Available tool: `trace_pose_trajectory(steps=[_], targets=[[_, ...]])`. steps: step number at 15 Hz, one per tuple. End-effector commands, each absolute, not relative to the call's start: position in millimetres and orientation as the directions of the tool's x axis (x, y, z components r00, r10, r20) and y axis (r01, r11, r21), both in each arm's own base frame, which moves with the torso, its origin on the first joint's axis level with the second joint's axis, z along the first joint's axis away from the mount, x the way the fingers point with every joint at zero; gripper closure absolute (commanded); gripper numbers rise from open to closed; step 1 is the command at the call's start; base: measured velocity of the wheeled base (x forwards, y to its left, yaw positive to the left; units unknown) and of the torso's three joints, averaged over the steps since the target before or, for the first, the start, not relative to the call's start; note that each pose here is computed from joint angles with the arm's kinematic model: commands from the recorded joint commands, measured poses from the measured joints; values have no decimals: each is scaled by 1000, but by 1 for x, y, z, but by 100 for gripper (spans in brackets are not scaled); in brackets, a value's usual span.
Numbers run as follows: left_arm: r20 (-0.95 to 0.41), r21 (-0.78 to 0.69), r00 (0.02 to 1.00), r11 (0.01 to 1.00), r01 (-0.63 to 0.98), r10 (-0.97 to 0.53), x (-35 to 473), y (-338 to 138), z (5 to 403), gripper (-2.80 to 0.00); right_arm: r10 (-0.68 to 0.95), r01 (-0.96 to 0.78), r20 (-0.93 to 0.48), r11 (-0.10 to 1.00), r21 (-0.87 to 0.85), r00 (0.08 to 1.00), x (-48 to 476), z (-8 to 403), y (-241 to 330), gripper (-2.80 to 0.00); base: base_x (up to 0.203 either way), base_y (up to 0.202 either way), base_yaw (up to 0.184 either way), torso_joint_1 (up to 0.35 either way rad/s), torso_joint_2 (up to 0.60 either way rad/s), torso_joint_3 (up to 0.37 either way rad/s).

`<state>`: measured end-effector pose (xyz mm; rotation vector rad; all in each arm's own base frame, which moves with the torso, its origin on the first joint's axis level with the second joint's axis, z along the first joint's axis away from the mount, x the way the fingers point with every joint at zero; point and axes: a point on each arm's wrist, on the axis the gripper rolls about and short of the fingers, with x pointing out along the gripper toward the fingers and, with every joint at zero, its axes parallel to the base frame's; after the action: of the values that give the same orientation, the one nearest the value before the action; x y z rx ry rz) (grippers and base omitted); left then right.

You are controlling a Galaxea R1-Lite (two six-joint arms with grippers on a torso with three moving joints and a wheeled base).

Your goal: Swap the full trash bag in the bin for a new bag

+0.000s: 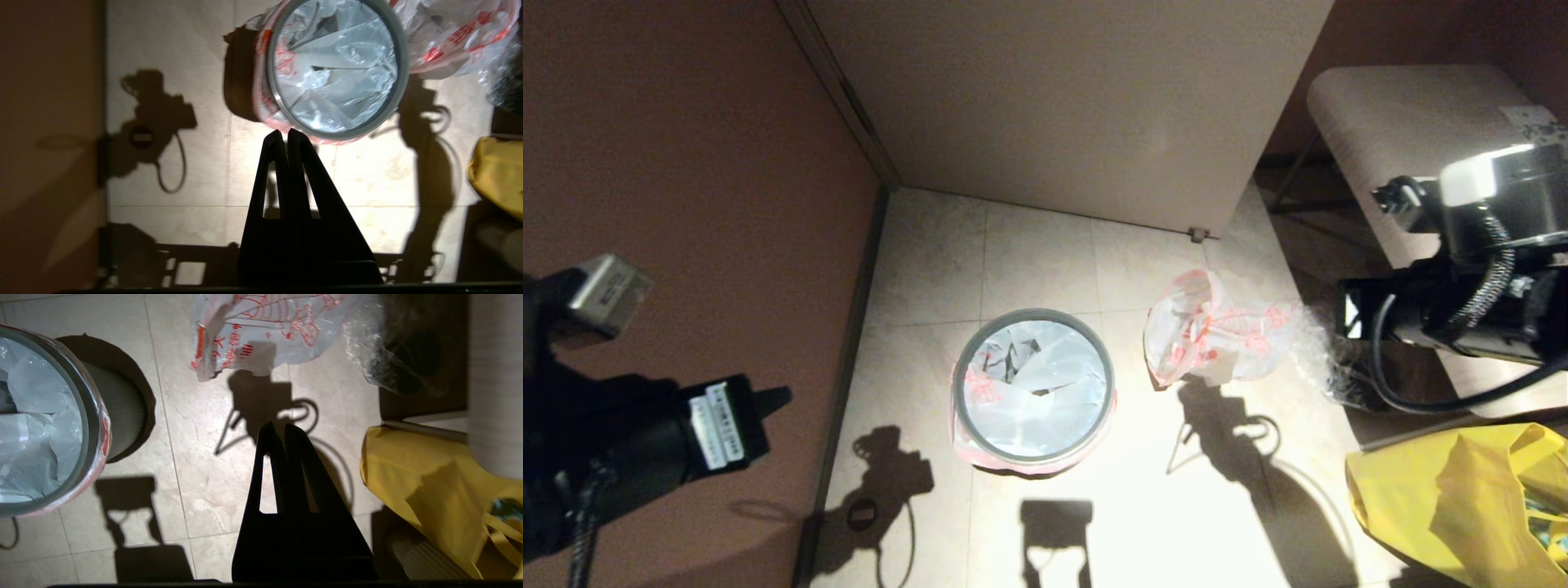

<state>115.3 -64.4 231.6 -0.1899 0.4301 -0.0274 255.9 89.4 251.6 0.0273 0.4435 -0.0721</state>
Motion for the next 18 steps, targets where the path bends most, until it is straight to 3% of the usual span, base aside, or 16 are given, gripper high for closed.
trace_pose_trajectory(steps=[1, 8, 15, 18], targets=[[-341, -213, 938, 977, -7, -68, 82, -42, 228, 0, -57, 80, -354, 996, 49, 934, 207, 270, 69, 0, 0, 0, 0, 0, 0, 0], [-226, -214, 965, 960, -183, 133, 35, -3, 205, 0, -112, 135, -295, 989, 58, 949, 133, 259, 32, 0, 0, 0, 0, 0, 0, 0], [13, -357, 922, 863, -357, 387, -15, 13, 229, 0, -181, 190, -79, 974, 125, 980, 60, 281, 3, 0, 0, 0, 0, 0, 0, 0], [57, -380, 892, 836, -397, 449, -24, 13, 236, 0, -248, 252, -51, 962, 101, 967, 37, 280, -4, 0, 0, 0, 0, 0, 0, 0]])
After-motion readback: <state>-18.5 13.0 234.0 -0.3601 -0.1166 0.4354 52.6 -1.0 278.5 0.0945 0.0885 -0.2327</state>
